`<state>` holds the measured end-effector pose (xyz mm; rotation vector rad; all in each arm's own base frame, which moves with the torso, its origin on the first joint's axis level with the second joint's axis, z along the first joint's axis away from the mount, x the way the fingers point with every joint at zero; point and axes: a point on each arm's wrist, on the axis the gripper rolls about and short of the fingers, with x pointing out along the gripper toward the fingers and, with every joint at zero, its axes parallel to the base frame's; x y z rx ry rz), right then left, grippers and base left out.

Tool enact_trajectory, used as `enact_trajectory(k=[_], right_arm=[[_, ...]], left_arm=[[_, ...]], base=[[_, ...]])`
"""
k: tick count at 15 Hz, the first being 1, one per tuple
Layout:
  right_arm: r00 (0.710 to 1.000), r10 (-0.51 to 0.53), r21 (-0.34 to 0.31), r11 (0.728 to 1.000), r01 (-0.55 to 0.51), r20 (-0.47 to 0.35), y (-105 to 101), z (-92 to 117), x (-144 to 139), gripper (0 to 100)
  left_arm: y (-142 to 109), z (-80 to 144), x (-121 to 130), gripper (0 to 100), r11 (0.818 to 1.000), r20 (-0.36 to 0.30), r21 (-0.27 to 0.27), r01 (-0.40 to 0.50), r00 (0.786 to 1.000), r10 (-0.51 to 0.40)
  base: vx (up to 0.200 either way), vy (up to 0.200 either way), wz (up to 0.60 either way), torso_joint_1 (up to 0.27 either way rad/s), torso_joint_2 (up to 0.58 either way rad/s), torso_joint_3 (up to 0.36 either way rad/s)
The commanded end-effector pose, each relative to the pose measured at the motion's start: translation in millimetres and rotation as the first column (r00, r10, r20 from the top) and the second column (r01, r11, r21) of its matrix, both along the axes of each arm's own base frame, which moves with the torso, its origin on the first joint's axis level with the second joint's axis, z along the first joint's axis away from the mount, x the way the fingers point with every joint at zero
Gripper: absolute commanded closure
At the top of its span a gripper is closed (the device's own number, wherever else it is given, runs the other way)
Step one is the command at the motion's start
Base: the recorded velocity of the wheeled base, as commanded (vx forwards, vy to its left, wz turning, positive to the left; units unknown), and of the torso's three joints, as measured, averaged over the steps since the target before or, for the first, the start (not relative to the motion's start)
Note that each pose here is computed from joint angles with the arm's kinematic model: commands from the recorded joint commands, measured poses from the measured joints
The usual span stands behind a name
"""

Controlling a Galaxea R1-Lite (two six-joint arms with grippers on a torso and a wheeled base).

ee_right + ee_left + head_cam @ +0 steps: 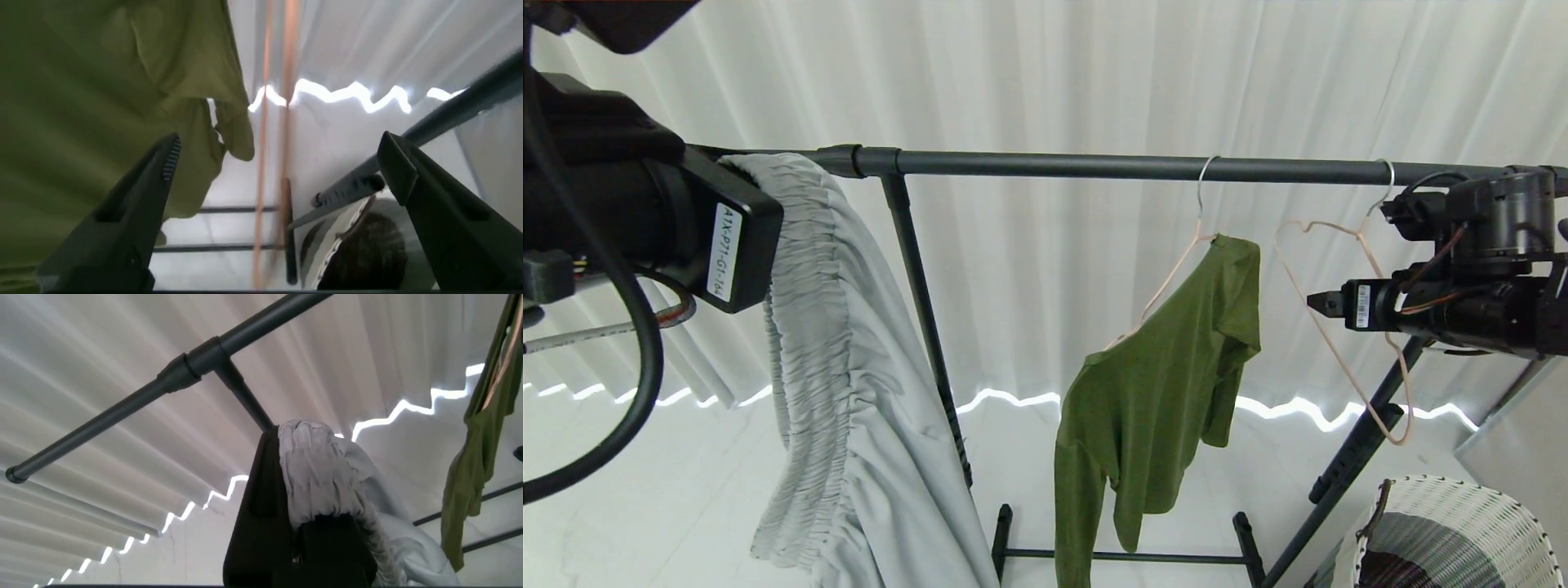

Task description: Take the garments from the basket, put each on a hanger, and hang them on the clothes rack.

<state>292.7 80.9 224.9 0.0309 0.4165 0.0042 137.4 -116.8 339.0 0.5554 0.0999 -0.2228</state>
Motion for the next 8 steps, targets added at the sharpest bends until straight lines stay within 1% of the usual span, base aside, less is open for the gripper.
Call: enact_trajectory(k=[1,6,7,8], right_arm=[[0.999,-0.004,0.004,1.0,0.004,-0.036,3.4,-9.6,7.7,0],[0.999,-0.02,0.023,1.0,0.021,-0.05,2.2,-9.0,4.3,0],[0.998,-0.021,0.022,1.0,0.023,-0.053,2.2,-9.2,4.2,100],[0.998,-0.023,0.019,1.0,0.024,-0.06,2.0,-9.9,3.8,100]], left_arm=[[-0.1,-0.5,0.1,100,1.0,-0.002,0.002,0.0,1.0,0.0],[-0.9,-1.1,0.9,100,1.0,-0.004,0.004,0.0,1.0,0.0],[-0.9,-1.1,0.9,100,1.0,-0.004,0.004,0.0,1.0,0.0],[-0.9,-1.1,0.9,100,1.0,-0.004,0.004,0.0,1.0,0.0]], base=[[0.0,0.0,0.0,0.0,0.0,0.0],[0.0,0.0,0.0,0.0,0.0,0.0],[0.0,0.0,0.0,0.0,0.0,0.0],[0.0,0.0,0.0,0.0,0.0,0.0]])
